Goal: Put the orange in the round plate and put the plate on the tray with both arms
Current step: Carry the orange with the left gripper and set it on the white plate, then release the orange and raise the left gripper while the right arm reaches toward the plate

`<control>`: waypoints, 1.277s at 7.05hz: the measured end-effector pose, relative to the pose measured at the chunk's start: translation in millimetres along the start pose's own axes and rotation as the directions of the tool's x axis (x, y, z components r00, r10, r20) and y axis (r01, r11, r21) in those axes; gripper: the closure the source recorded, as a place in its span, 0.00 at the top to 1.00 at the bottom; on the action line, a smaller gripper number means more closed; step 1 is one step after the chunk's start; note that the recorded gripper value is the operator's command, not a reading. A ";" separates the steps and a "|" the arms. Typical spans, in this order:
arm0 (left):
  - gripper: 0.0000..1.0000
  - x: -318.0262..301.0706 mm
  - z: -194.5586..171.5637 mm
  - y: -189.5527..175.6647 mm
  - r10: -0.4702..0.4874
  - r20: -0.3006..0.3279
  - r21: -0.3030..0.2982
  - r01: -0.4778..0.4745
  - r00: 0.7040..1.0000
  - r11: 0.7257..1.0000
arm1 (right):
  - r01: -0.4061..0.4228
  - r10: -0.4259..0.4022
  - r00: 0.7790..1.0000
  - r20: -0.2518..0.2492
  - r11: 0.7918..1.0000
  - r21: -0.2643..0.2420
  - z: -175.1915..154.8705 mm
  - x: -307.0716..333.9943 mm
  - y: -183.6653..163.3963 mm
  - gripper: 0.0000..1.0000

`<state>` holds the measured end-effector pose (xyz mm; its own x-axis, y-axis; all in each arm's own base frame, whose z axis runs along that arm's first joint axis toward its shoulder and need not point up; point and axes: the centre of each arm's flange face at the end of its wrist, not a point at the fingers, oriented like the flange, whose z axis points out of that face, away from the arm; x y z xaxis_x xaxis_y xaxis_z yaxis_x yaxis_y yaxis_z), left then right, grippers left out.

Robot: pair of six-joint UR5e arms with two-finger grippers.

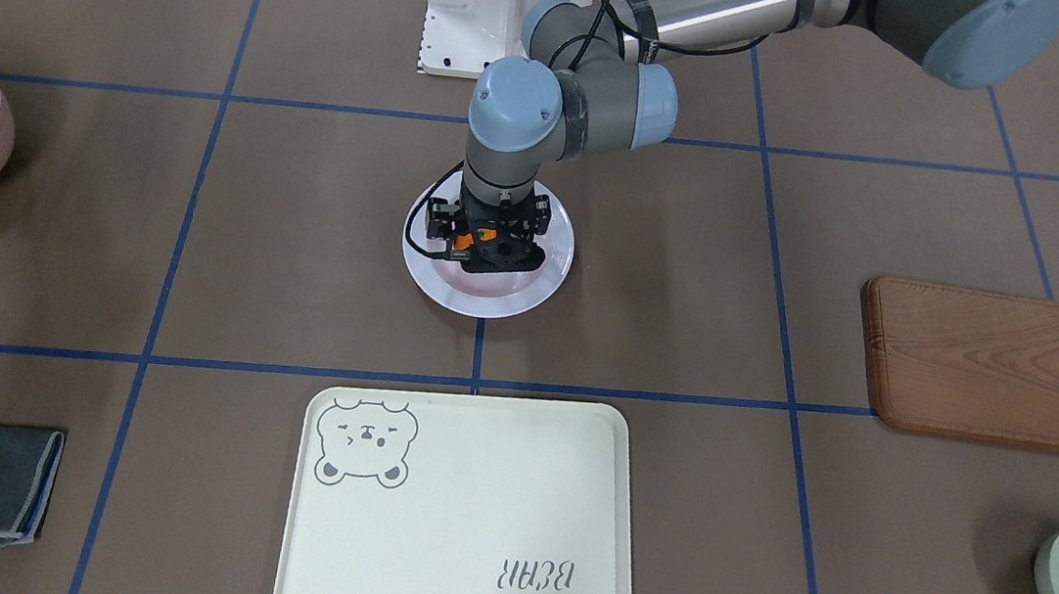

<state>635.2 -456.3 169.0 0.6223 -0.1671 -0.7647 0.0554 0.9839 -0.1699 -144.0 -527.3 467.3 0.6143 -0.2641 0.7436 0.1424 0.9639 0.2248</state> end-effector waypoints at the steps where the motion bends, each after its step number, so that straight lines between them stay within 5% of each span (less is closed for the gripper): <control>1: 0.98 -3.0 -11.9 -5.6 -0.003 -0.014 0.008 0.003 1.000 1.000 | -0.013 0.013 1.000 0.008 1.000 -0.005 4.0 -12.6 -4.0 1.00; 4: 0.98 -64.5 -78.1 -37.6 -0.040 -0.104 -0.035 0.037 0.994 0.999 | -0.130 0.130 0.987 0.097 0.991 -0.016 44.0 -114.4 -12.2 1.00; 6: 0.98 -116.4 -109.9 -49.4 -0.064 -0.141 -0.054 0.056 0.988 0.997 | -0.222 0.218 0.955 0.200 0.975 0.000 82.4 -198.5 6.1 1.00; 7: 0.98 -129.9 -117.6 -54.1 -0.072 -0.147 -0.049 0.065 0.987 0.997 | -0.284 0.270 0.922 0.278 0.959 0.011 96.9 -237.7 17.0 1.00; 9: 0.98 -142.9 -123.3 -61.3 -0.071 -0.148 -0.038 0.066 0.986 0.997 | -0.406 0.345 0.808 0.478 0.913 0.028 128.3 -276.8 37.0 1.00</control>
<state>446.6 -500.5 212.0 0.4944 -0.2444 -0.8342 0.0672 0.9675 -0.2437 -408.3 -422.6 350.6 0.1738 0.1035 0.9793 -0.1412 0.9868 -0.0792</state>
